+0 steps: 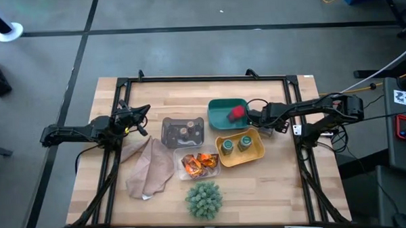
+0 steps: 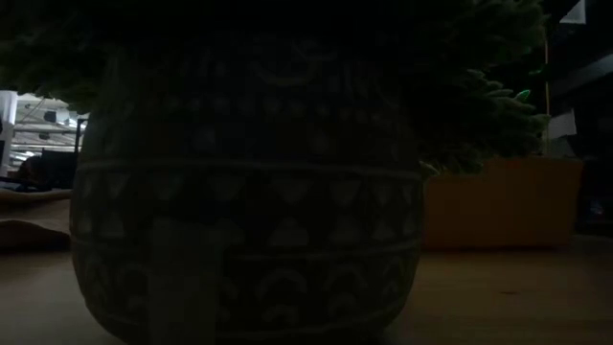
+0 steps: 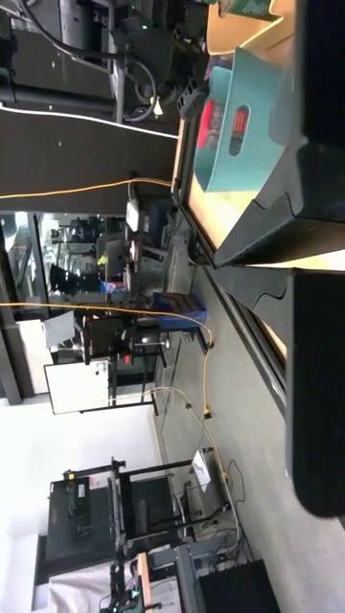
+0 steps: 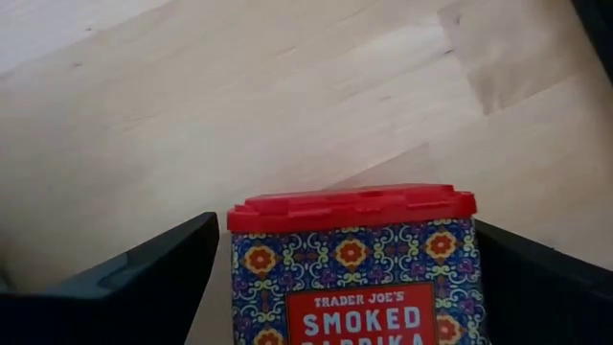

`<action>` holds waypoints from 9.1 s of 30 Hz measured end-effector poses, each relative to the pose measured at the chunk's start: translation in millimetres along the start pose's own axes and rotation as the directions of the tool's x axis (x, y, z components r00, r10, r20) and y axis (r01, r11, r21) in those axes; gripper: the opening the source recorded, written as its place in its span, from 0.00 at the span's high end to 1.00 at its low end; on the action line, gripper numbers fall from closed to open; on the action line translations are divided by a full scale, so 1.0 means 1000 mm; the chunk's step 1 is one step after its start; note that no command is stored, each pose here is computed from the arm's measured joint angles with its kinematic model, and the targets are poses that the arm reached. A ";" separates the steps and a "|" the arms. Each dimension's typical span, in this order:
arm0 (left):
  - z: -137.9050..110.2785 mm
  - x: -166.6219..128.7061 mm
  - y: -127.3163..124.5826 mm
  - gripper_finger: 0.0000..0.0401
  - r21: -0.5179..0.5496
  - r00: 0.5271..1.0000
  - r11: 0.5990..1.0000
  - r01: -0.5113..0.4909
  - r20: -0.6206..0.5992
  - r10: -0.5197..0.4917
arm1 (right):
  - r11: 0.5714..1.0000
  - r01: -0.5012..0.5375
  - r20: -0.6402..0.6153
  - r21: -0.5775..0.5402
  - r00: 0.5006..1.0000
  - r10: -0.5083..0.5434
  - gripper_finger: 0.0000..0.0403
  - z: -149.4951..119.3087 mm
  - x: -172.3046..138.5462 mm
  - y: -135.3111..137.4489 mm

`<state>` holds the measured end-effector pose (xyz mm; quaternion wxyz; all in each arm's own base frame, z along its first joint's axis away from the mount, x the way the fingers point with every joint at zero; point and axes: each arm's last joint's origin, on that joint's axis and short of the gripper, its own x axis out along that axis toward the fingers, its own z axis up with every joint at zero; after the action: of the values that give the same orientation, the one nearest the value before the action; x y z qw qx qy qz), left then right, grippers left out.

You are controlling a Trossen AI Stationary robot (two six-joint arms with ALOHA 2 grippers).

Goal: Sort spices by type
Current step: Put the red seasoning can into the blue bin, then return to Home Position

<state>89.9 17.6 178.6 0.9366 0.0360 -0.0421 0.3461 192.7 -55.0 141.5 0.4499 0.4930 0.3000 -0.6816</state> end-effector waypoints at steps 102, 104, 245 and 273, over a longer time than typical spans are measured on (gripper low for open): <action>0.000 0.000 0.000 1.00 0.000 1.000 1.000 0.000 0.000 0.000 | 0.853 -0.516 0.265 -0.071 0.815 0.515 0.24 0.041 -0.115 0.046; 0.000 0.000 0.000 1.00 -0.001 1.000 1.000 0.001 0.000 -0.001 | 0.837 -0.542 0.260 -0.075 0.800 0.541 0.23 0.040 -0.116 0.050; -0.005 0.000 -0.001 1.00 0.033 0.999 0.999 0.006 -0.038 -0.004 | 0.033 -0.447 -0.016 -0.894 0.104 0.994 0.19 0.032 -0.103 -0.080; -0.005 0.000 -0.001 1.00 0.034 0.999 0.999 0.006 -0.038 -0.005 | -0.049 -0.511 -0.094 -0.858 0.062 0.994 0.19 0.005 -0.025 -0.091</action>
<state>90.5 17.5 174.1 0.9374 0.0452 -0.0182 0.3448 111.0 -14.1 164.0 0.9783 0.1006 0.0094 -0.1810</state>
